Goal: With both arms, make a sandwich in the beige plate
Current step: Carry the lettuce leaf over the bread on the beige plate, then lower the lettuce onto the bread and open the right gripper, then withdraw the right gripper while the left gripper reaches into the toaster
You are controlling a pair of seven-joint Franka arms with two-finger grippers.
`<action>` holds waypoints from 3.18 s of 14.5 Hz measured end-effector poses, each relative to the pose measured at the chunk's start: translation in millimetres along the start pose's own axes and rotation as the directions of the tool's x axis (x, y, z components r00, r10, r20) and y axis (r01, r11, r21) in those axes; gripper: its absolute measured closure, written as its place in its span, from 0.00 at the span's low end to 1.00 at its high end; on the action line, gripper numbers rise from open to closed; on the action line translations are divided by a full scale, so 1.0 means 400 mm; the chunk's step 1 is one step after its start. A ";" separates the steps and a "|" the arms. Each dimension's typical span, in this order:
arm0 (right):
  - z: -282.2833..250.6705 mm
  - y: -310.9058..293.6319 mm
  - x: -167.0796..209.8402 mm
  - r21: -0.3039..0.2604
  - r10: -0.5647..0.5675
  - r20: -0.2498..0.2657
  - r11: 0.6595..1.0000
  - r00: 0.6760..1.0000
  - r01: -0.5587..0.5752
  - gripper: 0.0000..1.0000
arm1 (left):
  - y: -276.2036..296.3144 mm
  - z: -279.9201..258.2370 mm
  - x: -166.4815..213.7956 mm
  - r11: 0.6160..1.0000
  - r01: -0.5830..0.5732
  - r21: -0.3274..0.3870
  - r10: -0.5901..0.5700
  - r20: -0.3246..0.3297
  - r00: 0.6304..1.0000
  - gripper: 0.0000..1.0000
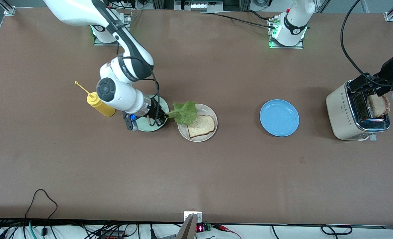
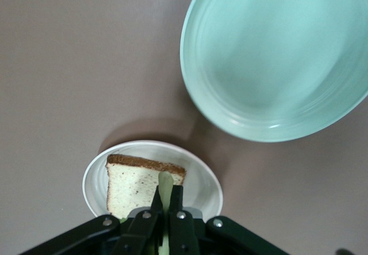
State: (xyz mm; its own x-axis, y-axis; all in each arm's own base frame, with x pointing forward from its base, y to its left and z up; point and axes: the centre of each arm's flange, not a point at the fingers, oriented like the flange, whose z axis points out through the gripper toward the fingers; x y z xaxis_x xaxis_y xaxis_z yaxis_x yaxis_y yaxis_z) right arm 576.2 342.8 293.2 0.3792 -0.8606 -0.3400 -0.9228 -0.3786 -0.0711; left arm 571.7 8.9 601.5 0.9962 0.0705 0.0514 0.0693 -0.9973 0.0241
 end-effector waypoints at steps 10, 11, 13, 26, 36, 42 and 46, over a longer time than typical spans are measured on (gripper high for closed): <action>0.189 -0.001 -0.090 0.063 0.088 0.021 0.994 0.996 -0.089 0.94 | -0.004 0.002 0.001 1.000 0.002 0.000 -0.002 0.001 1.000 0.00; 0.196 -0.010 -0.098 0.069 0.097 0.027 0.993 0.995 -0.098 0.94 | -0.004 0.003 0.001 1.000 0.003 0.000 -0.003 0.002 1.000 0.00; 0.203 -0.026 -0.105 0.077 0.109 0.036 0.991 0.993 -0.112 0.88 | -0.004 0.004 0.001 1.000 0.003 0.000 -0.003 0.003 1.000 0.00; 0.058 -0.062 -0.054 0.066 0.066 0.014 0.996 0.998 -0.066 0.00 | -0.005 0.005 0.001 1.000 0.004 0.000 -0.004 0.004 1.000 0.00; -0.547 0.080 0.249 -0.070 -0.486 -0.006 0.872 0.874 0.484 0.00 | -0.154 0.160 0.060 0.995 0.101 0.000 -0.100 0.099 0.990 0.00; -0.807 0.246 0.431 -0.173 -0.792 -0.007 0.602 0.611 0.779 0.00 | -0.513 0.356 0.077 0.983 0.181 -0.028 -0.172 0.193 0.966 0.00; -0.932 0.322 0.487 -0.234 -0.890 0.010 0.440 0.455 0.867 0.00 | -0.704 0.456 0.095 0.987 0.144 -0.070 -0.127 0.206 0.970 0.00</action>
State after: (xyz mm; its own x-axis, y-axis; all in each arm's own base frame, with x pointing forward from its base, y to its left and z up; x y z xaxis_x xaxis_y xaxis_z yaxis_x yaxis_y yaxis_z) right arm 556.4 -0.7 567.6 0.9936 -0.0509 -0.1011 -0.0617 -0.9924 -0.1064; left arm 599.7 288.9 414.5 0.9686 0.1912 -0.1591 0.2086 -0.9727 0.1013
